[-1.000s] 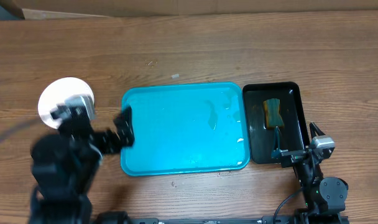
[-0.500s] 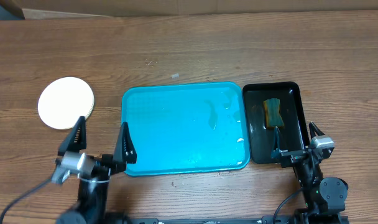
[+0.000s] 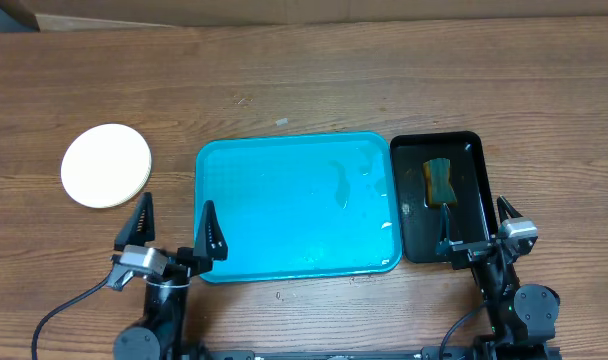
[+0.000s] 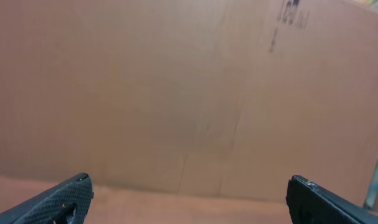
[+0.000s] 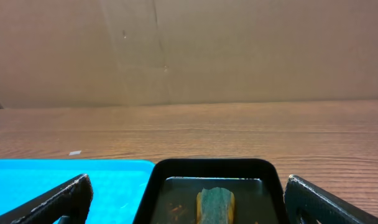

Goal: Clean dirty plates on tray and stack at the side

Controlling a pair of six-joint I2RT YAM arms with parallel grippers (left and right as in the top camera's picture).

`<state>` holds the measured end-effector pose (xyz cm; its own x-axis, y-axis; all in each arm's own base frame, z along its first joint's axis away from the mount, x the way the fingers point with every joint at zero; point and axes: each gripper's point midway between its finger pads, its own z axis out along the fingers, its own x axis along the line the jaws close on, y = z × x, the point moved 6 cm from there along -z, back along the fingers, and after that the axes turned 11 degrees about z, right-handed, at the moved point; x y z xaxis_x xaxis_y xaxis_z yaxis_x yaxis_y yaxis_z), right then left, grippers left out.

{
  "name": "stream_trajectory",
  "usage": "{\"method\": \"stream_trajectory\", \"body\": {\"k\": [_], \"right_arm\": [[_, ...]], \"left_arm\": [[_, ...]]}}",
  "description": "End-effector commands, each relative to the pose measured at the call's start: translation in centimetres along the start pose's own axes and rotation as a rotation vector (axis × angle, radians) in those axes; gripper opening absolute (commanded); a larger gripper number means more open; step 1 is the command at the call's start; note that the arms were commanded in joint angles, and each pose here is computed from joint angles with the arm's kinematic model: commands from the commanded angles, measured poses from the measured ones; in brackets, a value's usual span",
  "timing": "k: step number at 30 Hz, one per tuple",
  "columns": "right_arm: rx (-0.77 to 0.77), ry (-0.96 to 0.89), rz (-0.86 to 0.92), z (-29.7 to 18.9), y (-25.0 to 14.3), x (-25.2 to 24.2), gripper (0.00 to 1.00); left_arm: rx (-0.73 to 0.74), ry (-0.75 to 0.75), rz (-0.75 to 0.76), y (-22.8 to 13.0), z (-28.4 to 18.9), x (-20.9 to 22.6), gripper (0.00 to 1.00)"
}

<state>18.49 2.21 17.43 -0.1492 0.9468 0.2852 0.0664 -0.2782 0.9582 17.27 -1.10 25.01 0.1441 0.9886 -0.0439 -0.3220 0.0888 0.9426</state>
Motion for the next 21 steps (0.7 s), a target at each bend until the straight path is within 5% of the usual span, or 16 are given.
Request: {"method": "stream_trajectory", "body": {"k": [1,13,21], "right_arm": [[-0.005,0.0,-0.007,0.0,-0.2,-0.1,1.0],[-0.005,0.0,-0.007,0.0,-0.2,-0.1,1.0],[-0.005,0.0,-0.007,0.0,-0.2,-0.1,1.0]], "left_arm": [[0.041,0.039,-0.028,-1.5,-0.2,0.5,1.0],[0.406,0.131,-0.035,-8.8,-1.8,1.6,1.0],[0.415,0.125,0.134,-8.7,-1.9,1.9,1.0]]}}
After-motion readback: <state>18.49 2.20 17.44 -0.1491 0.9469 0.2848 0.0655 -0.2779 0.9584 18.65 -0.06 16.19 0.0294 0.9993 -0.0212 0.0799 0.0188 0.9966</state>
